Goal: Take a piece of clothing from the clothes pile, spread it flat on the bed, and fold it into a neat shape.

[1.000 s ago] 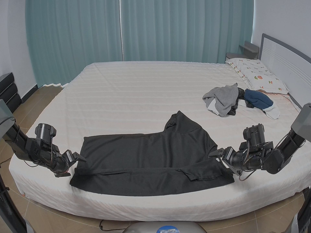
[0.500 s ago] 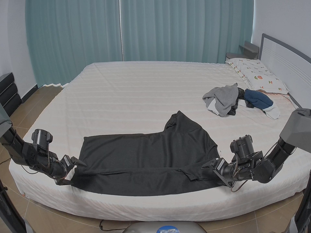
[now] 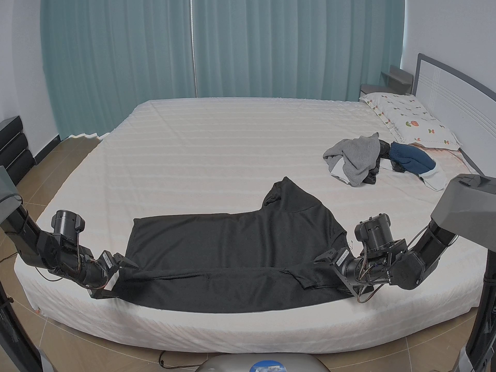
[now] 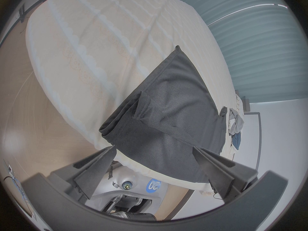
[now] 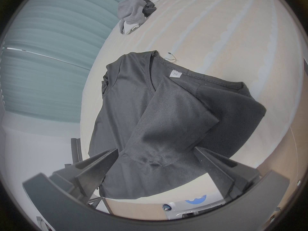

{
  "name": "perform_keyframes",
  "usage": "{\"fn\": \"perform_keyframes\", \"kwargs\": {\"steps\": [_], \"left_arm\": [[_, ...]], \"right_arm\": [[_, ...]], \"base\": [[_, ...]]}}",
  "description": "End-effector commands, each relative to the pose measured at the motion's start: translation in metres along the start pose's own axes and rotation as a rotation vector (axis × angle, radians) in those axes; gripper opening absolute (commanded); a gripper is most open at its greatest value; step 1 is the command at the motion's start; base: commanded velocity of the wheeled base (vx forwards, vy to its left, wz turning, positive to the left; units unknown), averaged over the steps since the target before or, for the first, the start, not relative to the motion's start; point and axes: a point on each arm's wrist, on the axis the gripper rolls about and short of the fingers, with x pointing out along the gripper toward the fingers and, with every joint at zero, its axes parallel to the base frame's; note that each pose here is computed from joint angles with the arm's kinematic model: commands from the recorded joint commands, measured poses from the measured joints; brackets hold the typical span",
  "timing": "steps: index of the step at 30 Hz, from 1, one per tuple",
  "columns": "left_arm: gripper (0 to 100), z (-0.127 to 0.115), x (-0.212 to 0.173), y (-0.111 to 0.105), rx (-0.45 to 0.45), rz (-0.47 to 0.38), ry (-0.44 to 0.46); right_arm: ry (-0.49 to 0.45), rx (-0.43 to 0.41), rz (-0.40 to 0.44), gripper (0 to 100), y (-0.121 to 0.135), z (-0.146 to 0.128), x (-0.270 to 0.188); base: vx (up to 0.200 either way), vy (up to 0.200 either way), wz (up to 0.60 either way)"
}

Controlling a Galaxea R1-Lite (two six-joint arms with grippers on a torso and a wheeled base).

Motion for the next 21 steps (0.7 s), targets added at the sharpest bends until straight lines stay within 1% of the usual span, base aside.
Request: {"fn": "perform_keyframes", "kwargs": {"steps": [1, 3, 11, 12, 21], "left_arm": [[100, 0.0001, 0.0007, 0.0004, -0.001, 0.0, 0.003], [100, 0.0001, 0.0007, 0.0005, -0.001, 0.002, 0.002], [100, -0.0001, 0.0009, 0.0002, 0.001, 0.001, 0.003], [100, 0.0001, 0.0004, 0.0002, 0.001, -0.001, 0.002], [100, 0.0001, 0.0004, 0.0002, 0.001, -0.001, 0.002]], "right_arm": [[-0.01, -0.013, -0.016, 100, 0.0007, -0.0045, 0.0094], [-0.013, -0.019, -0.026, 100, 0.0, -0.0073, 0.0119], [-0.016, -0.016, -0.024, 100, 0.0003, -0.0066, 0.0119], [-0.016, -0.016, -0.024, 0, 0.0003, -0.0066, 0.0119], [-0.019, -0.009, -0.029, 0, -0.001, -0.0045, 0.0066]], "base": [[0.0, 0.0, 0.0], [0.0, 0.0, 0.0], [0.0, 0.0, 0.0], [0.0, 0.0, 0.0], [0.0, 0.0, 0.0]]}}
